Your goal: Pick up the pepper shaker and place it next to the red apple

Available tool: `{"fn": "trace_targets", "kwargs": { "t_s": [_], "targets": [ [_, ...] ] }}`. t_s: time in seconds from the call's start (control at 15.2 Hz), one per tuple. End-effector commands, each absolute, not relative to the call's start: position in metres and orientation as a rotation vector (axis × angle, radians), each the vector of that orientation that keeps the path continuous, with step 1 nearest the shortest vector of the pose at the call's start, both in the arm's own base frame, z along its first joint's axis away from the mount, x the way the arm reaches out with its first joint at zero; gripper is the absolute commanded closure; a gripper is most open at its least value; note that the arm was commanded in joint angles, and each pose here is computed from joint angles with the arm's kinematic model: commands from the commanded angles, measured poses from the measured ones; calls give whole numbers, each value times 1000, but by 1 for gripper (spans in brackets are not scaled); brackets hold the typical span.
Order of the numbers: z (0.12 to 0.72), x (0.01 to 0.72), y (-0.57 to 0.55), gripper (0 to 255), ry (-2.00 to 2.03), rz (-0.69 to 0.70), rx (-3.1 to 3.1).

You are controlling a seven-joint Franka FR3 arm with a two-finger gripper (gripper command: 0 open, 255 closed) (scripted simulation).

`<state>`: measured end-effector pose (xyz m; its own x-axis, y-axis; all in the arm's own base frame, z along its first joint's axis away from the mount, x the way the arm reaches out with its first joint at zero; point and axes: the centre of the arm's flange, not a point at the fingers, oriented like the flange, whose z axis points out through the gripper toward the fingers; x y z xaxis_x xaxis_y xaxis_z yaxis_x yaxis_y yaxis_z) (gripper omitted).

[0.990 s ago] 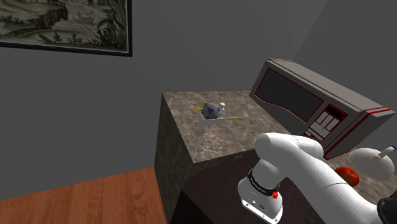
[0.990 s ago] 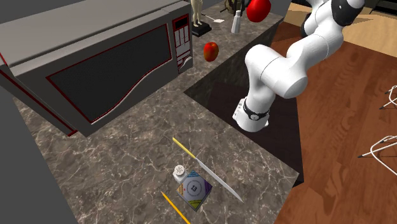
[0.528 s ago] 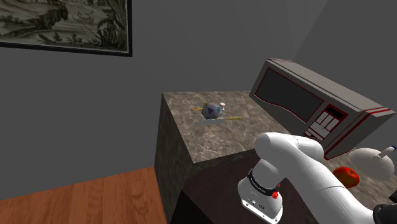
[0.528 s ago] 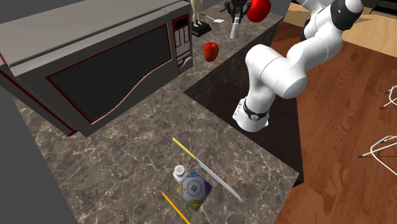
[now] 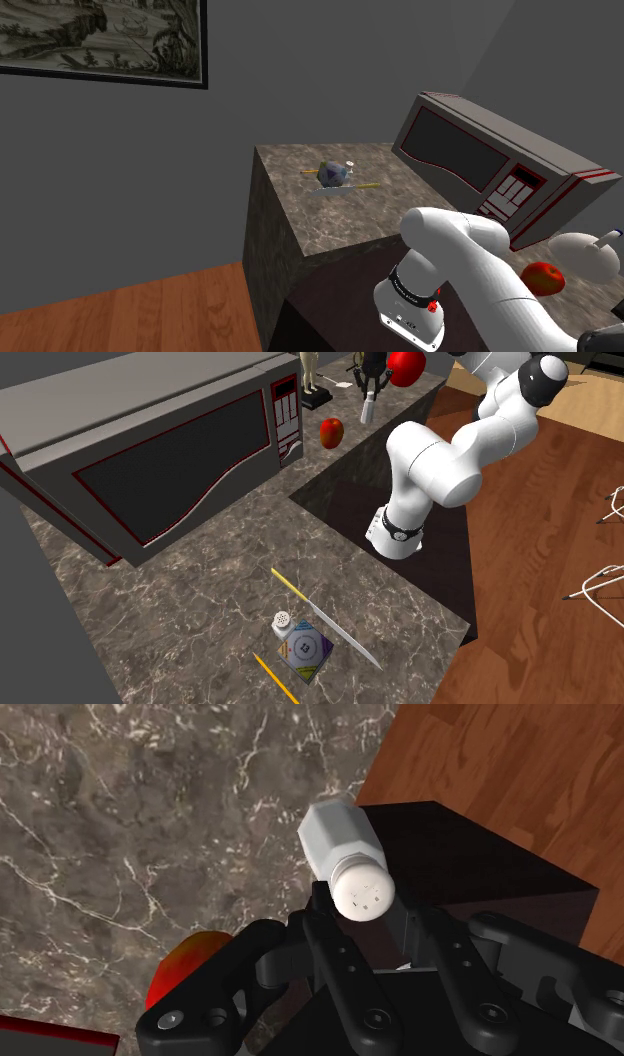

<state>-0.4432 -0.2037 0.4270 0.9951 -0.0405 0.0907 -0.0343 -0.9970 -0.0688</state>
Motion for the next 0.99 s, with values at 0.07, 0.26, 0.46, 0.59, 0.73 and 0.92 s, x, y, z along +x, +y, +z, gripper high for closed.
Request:
{"fn": "trace_targets", "kwargs": {
  "t_s": [0.07,0.26,0.46,0.59,0.73,0.92],
  "targets": [
    [411,-444,-204,255,57,-141,-3071],
    [395,-444,-204,255,57,-141,-3071],
    [377,-444,-204,255,57,-141,-3071],
    [377,-443,-204,255,57,-141,-3071],
    [377,-444,-204,255,57,-141,-3071],
    [377,-444,-204,255,57,-141,-3071]
  ]
}}
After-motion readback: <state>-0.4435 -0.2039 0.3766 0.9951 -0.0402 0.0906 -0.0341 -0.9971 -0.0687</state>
